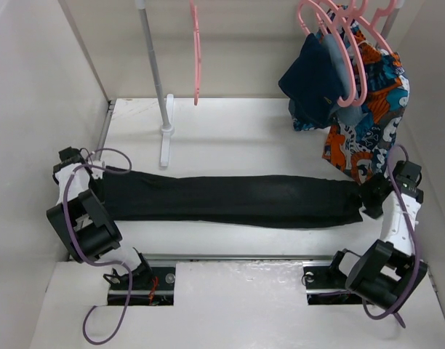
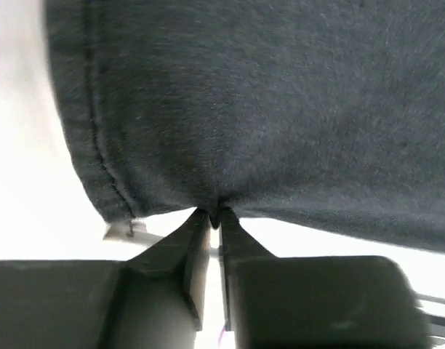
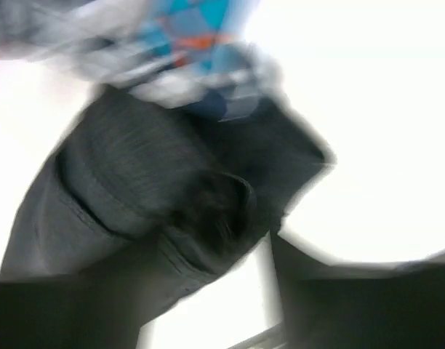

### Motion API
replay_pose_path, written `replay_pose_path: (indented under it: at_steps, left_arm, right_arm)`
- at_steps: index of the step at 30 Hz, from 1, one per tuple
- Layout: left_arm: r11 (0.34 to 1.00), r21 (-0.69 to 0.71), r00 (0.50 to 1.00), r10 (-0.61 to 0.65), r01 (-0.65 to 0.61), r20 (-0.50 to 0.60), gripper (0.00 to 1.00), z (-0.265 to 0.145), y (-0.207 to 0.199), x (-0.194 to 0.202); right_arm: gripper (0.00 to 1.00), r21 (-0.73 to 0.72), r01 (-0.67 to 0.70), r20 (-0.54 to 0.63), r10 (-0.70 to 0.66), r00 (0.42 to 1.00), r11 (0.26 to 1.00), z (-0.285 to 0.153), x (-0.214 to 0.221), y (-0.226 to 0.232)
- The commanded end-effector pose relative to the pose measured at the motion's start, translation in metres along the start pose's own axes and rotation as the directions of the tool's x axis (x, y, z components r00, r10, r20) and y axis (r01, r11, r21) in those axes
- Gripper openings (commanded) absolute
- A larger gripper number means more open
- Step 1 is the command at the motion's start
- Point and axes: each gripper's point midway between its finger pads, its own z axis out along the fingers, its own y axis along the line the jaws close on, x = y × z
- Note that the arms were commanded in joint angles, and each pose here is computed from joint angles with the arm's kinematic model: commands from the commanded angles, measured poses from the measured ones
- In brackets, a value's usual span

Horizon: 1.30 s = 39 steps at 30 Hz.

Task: Place the trousers on the hanger
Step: Fold the trousers at the center of the board.

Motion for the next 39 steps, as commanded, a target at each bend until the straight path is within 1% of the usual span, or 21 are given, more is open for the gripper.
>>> replay_pose_path:
  at_steps: [1, 2, 3, 4, 5, 7, 9, 12, 15, 18, 21, 24, 25, 29, 31, 32, 33, 35, 36, 38, 39]
  left_arm:
    - [0.980, -0.199, 0.999, 0.015, -0.024, -0.046, 0.07, 0.005, 0.041, 0.014]
    - [0.980, -0.195, 0.997, 0.025, -0.038, -0.073, 0.25, 0.012, 0.039, 0.022]
    - [0.979, -0.198, 0.996, 0.025, -0.041, -0.085, 0.47, 0.016, 0.039, 0.024]
    - [0.978, -0.206, 0.995, 0.024, -0.045, -0.102, 0.74, 0.018, 0.041, 0.026]
    - [0.979, -0.200, 0.993, 0.025, -0.048, -0.113, 0.84, 0.021, 0.040, 0.027]
    - [0.978, -0.205, 0.996, 0.024, -0.040, -0.082, 0.98, 0.018, 0.043, 0.018]
    - [0.977, -0.213, 1.000, 0.022, -0.025, -0.018, 1.00, 0.005, 0.049, -0.001]
    - [0.987, -0.158, 0.999, 0.008, -0.002, 0.038, 1.00, -0.009, 0.043, -0.016]
    - [0.994, -0.109, 0.995, 0.009, 0.002, 0.100, 1.00, -0.020, 0.033, -0.029]
    - [0.991, -0.135, 0.996, 0.008, 0.005, 0.091, 1.00, -0.012, 0.036, -0.024]
    - [0.992, -0.129, 0.999, -0.001, 0.005, 0.032, 1.00, 0.003, 0.032, -0.010]
    - [0.991, -0.132, 1.000, 0.009, -0.007, 0.016, 1.00, 0.008, 0.031, -0.005]
    - [0.990, -0.143, 0.999, 0.008, -0.003, 0.037, 1.00, 0.005, 0.033, -0.008]
    - [0.988, -0.151, 0.999, 0.008, -0.003, 0.031, 1.00, 0.002, 0.035, -0.008]
    - [0.990, -0.142, 0.999, 0.009, -0.003, 0.036, 1.00, 0.000, 0.034, -0.009]
    - [0.990, -0.142, 0.999, 0.009, -0.003, 0.036, 1.00, 0.000, 0.034, -0.009]
    - [0.990, -0.142, 0.999, -0.001, 0.006, 0.038, 1.00, 0.000, 0.033, -0.009]
    - [0.990, -0.143, 0.999, -0.001, 0.006, 0.040, 1.00, -0.003, 0.033, -0.008]
    - [0.989, -0.148, 0.999, -0.001, 0.009, 0.051, 1.00, -0.006, 0.033, -0.009]
    - [0.988, -0.157, 0.999, 0.009, -0.001, 0.046, 1.00, -0.007, 0.035, -0.008]
    - [0.987, -0.162, 0.998, 0.008, 0.001, 0.056, 1.00, -0.010, 0.036, -0.009]
  right_arm:
    - [0.80, 0.167, -0.086, 0.214, 0.049, 0.976, 0.982, -0.015, -0.037, -0.040]
    - [0.93, 0.190, -0.104, 0.217, 0.062, 0.974, 0.976, -0.013, -0.035, -0.045]
    - [1.00, 0.222, -0.112, 0.234, 0.058, 0.971, 0.969, -0.014, -0.037, -0.051]
    - [1.00, 0.221, -0.112, 0.237, 0.058, 0.970, 0.969, -0.017, -0.039, -0.050]
    - [1.00, 0.233, -0.089, 0.218, 0.037, 0.975, 0.968, -0.017, -0.038, -0.051]
    - [1.00, 0.236, -0.079, 0.214, 0.027, 0.976, 0.969, -0.019, -0.041, -0.050]
    - [1.00, 0.242, -0.069, 0.204, 0.019, 0.979, 0.968, -0.020, -0.039, -0.051]
    - [1.00, 0.202, -0.060, 0.148, 0.030, 0.989, 0.978, -0.008, -0.017, -0.050]
    - [1.00, 0.103, -0.073, 0.072, 0.066, 0.995, 0.992, 0.016, 0.011, -0.042]
    - [1.00, 0.064, -0.109, -0.014, 0.110, 0.994, 0.992, 0.037, 0.039, -0.041]
    - [1.00, 0.046, -0.087, -0.012, 0.087, 0.996, 0.995, 0.053, 0.037, -0.041]
    - [0.96, 0.066, -0.054, -0.013, 0.055, 0.998, 0.996, 0.062, 0.034, -0.047]
    - [0.94, 0.062, -0.040, -0.007, 0.041, 0.999, 0.997, 0.065, 0.031, -0.047]
    - [0.87, -0.013, -0.011, -0.027, 0.011, 1.000, 1.000, 0.073, 0.032, -0.029]
    - [0.82, 0.006, -0.003, -0.069, 0.003, 0.998, 1.000, 0.081, 0.044, -0.029]
    - [0.79, -0.002, 0.036, -0.080, -0.037, 0.996, 0.999, 0.085, 0.050, -0.021]
    - [0.69, 0.009, 0.040, -0.094, -0.039, 0.995, 0.999, 0.089, 0.055, -0.019]
    - [0.54, 0.028, 0.048, -0.101, -0.045, 0.994, 0.998, 0.094, 0.059, -0.017]
    - [0.34, 0.027, 0.040, -0.099, -0.037, 0.994, 0.999, 0.096, 0.058, -0.016]
    - [0.08, 0.022, 0.030, -0.088, -0.028, 0.996, 0.999, 0.097, 0.057, -0.016]
    - [0.00, 0.017, 0.031, -0.079, -0.029, 0.996, 0.999, 0.096, 0.056, -0.014]
